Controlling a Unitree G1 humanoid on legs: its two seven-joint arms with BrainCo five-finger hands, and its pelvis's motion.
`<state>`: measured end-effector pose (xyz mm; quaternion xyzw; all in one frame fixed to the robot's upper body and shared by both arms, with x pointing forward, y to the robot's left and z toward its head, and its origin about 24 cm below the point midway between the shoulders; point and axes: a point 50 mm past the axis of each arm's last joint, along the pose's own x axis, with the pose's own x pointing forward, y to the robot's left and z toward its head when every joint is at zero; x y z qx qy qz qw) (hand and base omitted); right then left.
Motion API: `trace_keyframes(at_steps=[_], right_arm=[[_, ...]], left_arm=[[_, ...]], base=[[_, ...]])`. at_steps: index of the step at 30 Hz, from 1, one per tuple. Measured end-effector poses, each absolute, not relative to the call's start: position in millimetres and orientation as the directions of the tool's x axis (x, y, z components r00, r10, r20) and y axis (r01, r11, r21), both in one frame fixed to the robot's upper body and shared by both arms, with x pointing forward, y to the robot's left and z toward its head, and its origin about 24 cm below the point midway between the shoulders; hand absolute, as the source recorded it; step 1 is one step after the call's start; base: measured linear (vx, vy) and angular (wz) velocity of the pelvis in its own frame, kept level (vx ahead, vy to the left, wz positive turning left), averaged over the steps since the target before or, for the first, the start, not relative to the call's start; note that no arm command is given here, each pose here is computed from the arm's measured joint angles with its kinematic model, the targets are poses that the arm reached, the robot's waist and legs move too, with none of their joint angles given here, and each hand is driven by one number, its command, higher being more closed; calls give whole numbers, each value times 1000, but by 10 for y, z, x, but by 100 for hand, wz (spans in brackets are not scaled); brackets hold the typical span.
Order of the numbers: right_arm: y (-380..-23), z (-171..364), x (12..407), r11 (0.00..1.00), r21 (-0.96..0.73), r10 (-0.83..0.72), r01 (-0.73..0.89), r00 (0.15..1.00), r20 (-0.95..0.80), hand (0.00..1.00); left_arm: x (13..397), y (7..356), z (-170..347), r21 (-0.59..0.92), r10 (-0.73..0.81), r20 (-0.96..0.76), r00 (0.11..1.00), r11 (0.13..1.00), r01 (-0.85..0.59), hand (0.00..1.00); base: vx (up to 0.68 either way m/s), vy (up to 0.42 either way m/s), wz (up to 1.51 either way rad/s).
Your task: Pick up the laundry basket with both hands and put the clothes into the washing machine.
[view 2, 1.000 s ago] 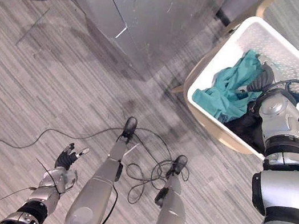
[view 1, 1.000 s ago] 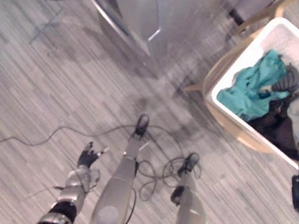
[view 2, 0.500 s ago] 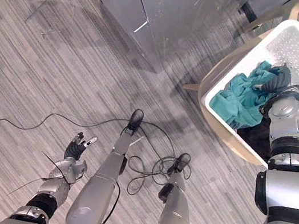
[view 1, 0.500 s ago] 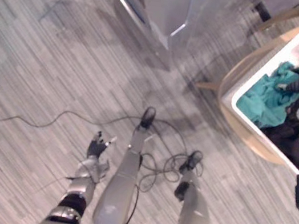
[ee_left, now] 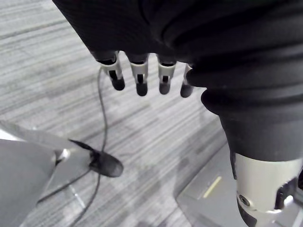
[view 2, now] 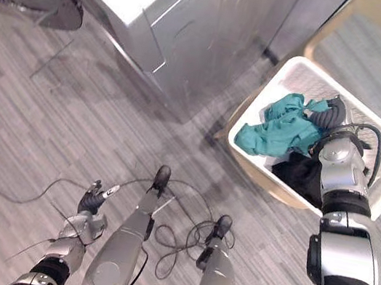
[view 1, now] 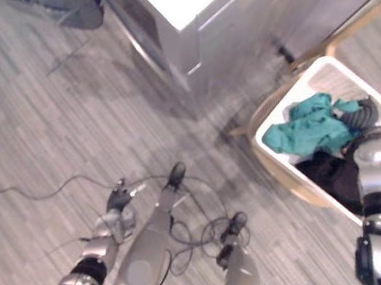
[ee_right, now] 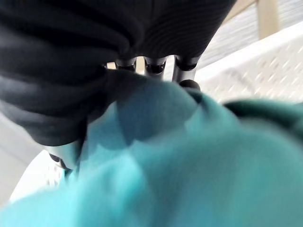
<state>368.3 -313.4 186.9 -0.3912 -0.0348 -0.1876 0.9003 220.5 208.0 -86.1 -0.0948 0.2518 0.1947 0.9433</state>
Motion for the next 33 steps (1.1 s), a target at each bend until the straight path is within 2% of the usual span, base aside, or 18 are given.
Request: trace_keyframes(at_steps=[3, 7, 12, 16, 20, 24, 28, 32, 33], right_arm=[[-3374, 1651, 3475, 687, -582, -412, 436, 893, 182, 100], [-3455, 1624, 3273, 722, -459, -459, 518, 855, 242, 100], [-3597, 1728, 2930, 687, -356, -520, 634, 770, 369, 100], [-3597, 1805, 2754, 674, -253, -554, 694, 702, 447, 100], [-3447, 1972, 2734, 702, -209, -500, 680, 680, 536, 100], [-3361, 2139, 2756, 720, -177, -463, 671, 655, 597, 100], [-3229, 2317, 2819, 756, -141, -419, 640, 638, 646, 100], [-3061, 2499, 2904, 792, -126, -358, 598, 621, 698, 100], [-3008, 2560, 2934, 802, -122, -341, 585, 616, 711, 100]], left_arm=[[2085, 2167, -929, -49, 340, -542, 768, 900, -433, 0], [1841, 2251, -1080, -3, 350, -609, 712, 897, -443, 0], [1638, 2385, -1098, -12, 414, -617, 670, 846, -533, 0], [1787, 2571, -703, -95, 504, -442, 742, 796, -597, 0], [2110, 2621, -39, -201, 550, -141, 823, 798, -568, 0], [2336, 2599, 477, -263, 561, 81, 824, 810, -525, 0], [2631, 2376, 940, -208, 432, 287, 855, 899, -385, 0], [2894, 1944, 1269, -155, 248, 416, 875, 967, -200, 0], [2978, 1776, 1335, -123, 163, 437, 885, 985, -121, 0]], base=[[39, -8, -1], [16, -11, -6], [-6, -3, -4], [-9, 8, 5], [-24, 13, -2], [-23, 10, -9], [-7, 13, -23], [12, 4, -12], [0, 4, -13]])
